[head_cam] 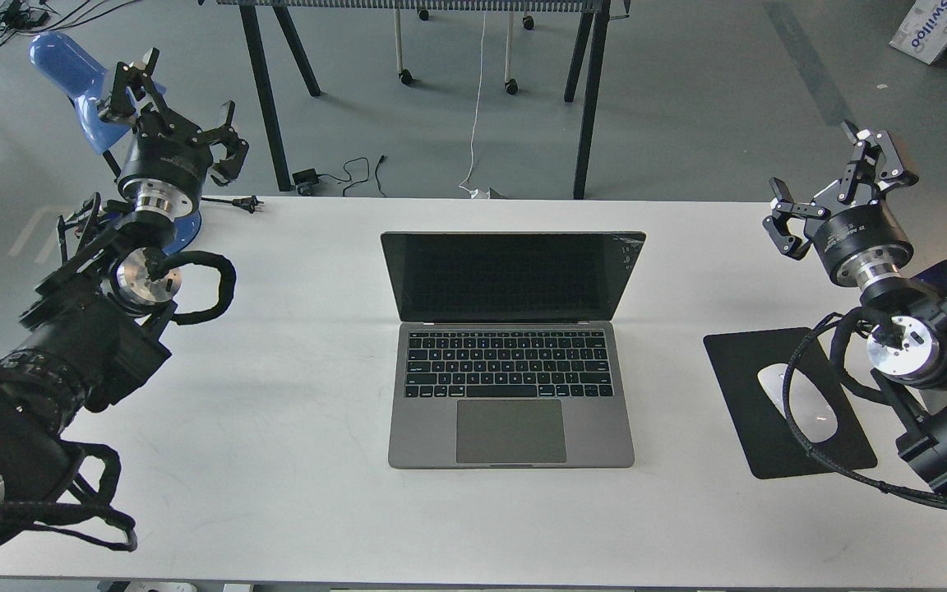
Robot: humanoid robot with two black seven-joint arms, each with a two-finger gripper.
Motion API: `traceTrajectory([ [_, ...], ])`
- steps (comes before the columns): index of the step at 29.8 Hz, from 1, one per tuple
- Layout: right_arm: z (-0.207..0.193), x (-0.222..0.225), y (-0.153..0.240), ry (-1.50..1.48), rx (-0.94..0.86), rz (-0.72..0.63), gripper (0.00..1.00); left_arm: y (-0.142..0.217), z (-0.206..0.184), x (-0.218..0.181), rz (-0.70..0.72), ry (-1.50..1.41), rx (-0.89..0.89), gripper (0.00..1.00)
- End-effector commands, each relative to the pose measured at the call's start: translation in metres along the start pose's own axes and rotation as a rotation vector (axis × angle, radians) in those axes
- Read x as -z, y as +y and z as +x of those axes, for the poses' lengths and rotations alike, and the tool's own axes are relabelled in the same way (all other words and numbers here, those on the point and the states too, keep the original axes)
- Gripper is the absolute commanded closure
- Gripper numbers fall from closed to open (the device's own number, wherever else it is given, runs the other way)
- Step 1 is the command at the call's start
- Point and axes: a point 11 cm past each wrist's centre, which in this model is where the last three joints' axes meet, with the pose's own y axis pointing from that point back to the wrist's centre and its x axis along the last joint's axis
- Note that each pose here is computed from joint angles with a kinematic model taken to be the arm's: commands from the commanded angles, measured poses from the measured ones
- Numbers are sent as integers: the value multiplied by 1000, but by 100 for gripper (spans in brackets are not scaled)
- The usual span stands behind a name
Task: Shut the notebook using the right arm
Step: 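Raise the right gripper and move it toward the open laptop's screen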
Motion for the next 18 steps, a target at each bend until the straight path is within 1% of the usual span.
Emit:
traceTrajectory([
  [1,-3,2,-2,-1,5,5,0,0,0,0,1,-2,-1,0],
  [10,-9,3,-6,6,23,-1,0,0,1,-1,-1,-4,-2,0],
  [14,-27,12,-21,38,65,-1,0,0,1,-1,-1,-4,-2,0],
  [18,-51,10,-38,70,108,-17,0,0,1,-1,0,-5,-1,0],
])
